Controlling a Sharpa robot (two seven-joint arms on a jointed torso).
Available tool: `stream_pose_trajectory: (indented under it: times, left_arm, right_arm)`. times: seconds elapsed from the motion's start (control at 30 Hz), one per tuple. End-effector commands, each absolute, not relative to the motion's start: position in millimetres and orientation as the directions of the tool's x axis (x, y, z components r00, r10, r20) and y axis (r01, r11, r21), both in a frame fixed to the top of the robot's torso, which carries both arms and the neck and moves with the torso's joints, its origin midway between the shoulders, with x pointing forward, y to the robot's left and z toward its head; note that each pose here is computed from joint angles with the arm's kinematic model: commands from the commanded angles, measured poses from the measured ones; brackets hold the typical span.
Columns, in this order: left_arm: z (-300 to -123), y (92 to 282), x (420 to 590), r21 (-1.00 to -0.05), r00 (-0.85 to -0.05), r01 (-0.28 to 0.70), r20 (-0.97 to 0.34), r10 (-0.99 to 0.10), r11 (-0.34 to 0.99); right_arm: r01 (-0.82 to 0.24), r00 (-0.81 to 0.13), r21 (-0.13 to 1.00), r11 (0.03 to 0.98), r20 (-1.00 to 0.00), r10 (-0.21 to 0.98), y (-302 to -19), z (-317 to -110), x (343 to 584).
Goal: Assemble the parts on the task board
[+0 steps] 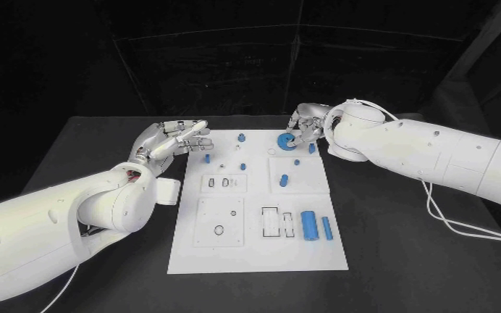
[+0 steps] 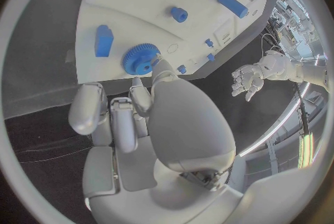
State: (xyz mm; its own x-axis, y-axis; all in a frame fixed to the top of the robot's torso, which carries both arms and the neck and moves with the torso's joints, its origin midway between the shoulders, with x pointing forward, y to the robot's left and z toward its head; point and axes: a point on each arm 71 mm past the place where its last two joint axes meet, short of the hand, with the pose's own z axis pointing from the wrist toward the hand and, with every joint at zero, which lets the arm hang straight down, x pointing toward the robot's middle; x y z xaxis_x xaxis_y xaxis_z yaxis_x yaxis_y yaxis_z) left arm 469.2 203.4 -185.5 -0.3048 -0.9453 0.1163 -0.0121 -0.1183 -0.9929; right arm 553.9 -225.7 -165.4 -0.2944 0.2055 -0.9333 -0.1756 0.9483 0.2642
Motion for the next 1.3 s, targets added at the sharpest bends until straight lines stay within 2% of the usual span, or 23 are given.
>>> stream_pose_trajectory:
  times: [0.03, 0.93, 1.3]
  left_arm:
    - [-184.1, 201.8, 469.1, -0.992, -0.318, -0.004, 0.117, -0.941, -0.122]
    - [-185.3, 203.2, 470.4, -0.993, -0.315, -0.009, 0.116, -0.942, -0.119]
    - [-185.6, 204.9, 470.7, -0.993, -0.312, -0.010, 0.114, -0.943, -0.117]
  right_arm:
    - [-0.185, -0.305, 0.243, 0.952, -0.935, 0.180, -223.2, -166.4, 554.2]
    - [-0.202, -0.300, 0.198, 0.959, -0.945, 0.132, -218.0, -172.4, 556.1]
    - [-0.220, -0.253, 0.164, 0.962, -0.962, 0.106, -216.6, -170.4, 555.2]
